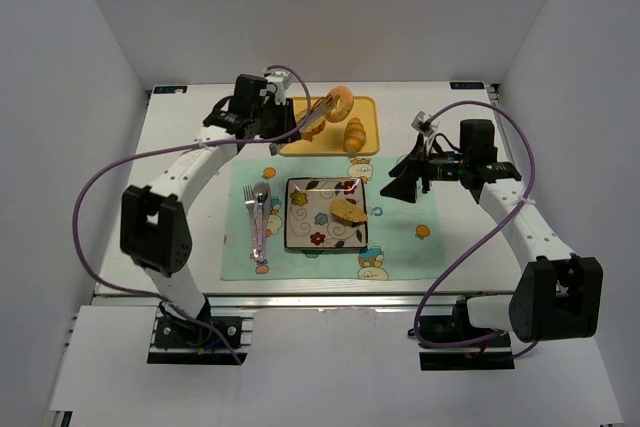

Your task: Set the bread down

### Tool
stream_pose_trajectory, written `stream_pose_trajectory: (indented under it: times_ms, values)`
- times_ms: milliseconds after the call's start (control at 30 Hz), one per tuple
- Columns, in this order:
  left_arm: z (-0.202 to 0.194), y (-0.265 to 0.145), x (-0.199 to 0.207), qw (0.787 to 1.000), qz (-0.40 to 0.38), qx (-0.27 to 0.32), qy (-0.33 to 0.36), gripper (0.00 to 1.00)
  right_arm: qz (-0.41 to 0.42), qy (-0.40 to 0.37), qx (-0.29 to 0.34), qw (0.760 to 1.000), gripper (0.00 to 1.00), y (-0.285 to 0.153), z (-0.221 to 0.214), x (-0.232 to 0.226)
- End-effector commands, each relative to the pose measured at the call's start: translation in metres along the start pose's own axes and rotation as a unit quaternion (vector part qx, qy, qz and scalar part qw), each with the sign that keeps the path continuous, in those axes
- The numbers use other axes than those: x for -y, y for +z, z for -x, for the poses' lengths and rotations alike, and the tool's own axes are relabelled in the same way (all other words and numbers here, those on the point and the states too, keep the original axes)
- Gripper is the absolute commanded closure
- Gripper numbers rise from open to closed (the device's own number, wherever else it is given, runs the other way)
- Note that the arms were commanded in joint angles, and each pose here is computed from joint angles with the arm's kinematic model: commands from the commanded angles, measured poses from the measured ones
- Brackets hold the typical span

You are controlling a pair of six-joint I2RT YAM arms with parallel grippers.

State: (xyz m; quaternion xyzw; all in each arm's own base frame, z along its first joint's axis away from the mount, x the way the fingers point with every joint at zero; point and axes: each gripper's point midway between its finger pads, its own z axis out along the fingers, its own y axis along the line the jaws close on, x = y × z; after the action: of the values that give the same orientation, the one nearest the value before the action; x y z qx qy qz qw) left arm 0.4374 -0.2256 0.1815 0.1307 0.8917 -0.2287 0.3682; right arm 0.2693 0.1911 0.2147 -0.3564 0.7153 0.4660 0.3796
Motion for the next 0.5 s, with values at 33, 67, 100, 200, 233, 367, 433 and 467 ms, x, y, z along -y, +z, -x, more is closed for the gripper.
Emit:
stream_pose_trajectory:
  times_ms: [33, 67, 100, 200, 233, 367, 433, 467]
  values:
    - [0.013, -0.059, 0.031, 0.998, -0.051, 0.047, 0.008, 0.86, 0.008, -0.032, 0.013, 0.999, 0.11, -0.004, 0.019, -0.005]
    - [0.004, -0.063, 0.032, 0.998, -0.053, 0.038, 0.006, 0.86, 0.009, -0.031, 0.012, 0.999, 0.11, -0.004, 0.019, -0.006]
    - [-0.01, -0.07, 0.033, 0.998, -0.055, 0.019, 0.0, 0.86, 0.008, -0.031, 0.012, 0.999, 0.11, -0.004, 0.019, -0.005]
    - [-0.057, -0.089, 0.033, 0.998, -0.057, -0.025, -0.014, 0.86, 0.008, -0.029, 0.011, 0.999, 0.11, -0.004, 0.018, -0.004]
    - [-0.08, -0.091, 0.03, 0.997, -0.055, -0.049, -0.024, 0.86, 0.008, -0.029, 0.011, 0.999, 0.11, -0.004, 0.018, -0.004]
    - [-0.124, -0.124, 0.028, 0.995, -0.036, -0.084, -0.045, 0.85, 0.011, -0.025, 0.009, 1.0, 0.11, -0.002, 0.019, -0.001]
    - [-0.136, -0.131, 0.025, 0.994, -0.026, -0.093, -0.05, 0.85, 0.012, -0.02, 0.007, 1.0, 0.11, -0.001, 0.02, 0.0]
    - [-0.147, -0.135, 0.023, 0.993, -0.021, -0.102, -0.054, 0.85, 0.011, -0.022, 0.006, 1.0, 0.11, -0.001, 0.02, 0.002]
